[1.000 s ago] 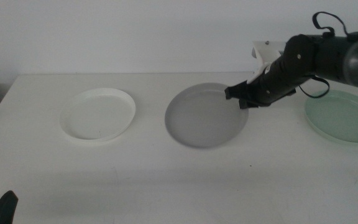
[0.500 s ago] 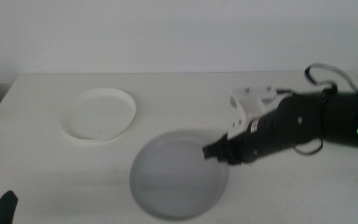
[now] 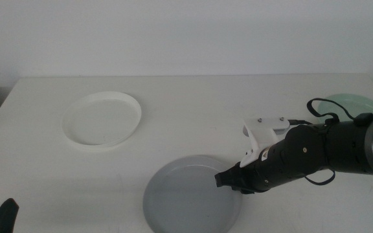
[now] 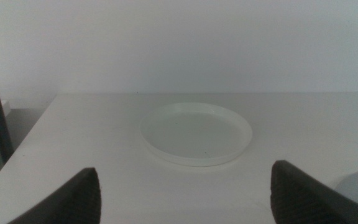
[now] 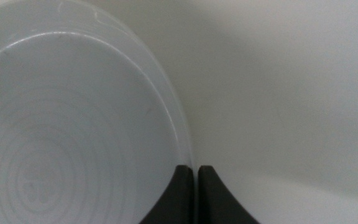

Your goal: Stack the three bowls on top of each other.

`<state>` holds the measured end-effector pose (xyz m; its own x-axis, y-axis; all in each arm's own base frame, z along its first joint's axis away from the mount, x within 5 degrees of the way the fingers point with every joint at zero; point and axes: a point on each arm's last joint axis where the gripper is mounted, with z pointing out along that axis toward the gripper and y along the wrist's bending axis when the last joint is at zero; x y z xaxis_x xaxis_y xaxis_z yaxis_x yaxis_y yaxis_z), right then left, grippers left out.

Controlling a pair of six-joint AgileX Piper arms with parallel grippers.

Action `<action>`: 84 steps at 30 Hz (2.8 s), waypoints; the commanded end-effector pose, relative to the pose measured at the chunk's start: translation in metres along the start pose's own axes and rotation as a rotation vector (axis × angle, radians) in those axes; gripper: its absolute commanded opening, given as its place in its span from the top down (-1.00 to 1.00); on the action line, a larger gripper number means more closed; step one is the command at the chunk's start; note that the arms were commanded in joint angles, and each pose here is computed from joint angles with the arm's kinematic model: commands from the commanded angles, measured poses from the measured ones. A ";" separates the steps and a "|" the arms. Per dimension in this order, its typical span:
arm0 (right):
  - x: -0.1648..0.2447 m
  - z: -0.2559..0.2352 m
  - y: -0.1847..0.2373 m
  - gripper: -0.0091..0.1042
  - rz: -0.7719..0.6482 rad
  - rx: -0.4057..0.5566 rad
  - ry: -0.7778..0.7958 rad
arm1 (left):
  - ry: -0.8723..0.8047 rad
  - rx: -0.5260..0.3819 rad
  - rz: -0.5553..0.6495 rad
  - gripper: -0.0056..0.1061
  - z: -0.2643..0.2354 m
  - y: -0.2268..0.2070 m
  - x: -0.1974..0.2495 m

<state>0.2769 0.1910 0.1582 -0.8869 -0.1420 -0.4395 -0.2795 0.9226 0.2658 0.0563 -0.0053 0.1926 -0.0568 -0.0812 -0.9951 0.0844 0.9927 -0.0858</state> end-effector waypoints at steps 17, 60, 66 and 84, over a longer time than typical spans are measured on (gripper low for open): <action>-0.020 -0.020 0.002 0.09 -0.020 -0.014 -0.111 | -0.097 0.004 -0.014 -0.98 -0.001 0.000 -0.010; -0.109 -0.119 -0.350 -0.08 0.556 0.404 -0.205 | -0.097 0.004 -0.014 -0.98 -0.001 0.000 -0.010; -0.102 -0.094 -0.361 -0.03 0.571 0.396 -0.164 | -0.097 0.004 -0.014 -0.98 -0.001 0.000 -0.010; -0.085 -0.141 -0.311 0.86 0.571 0.364 -0.351 | -0.097 0.004 -0.014 -0.98 -0.001 0.000 -0.010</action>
<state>0.3946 -0.1379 0.1908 -0.7556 0.4750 -0.4510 0.4107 0.8800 0.2388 0.0563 -0.0053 0.1926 -0.0568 -0.0812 -0.9951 0.0844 0.9927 -0.0858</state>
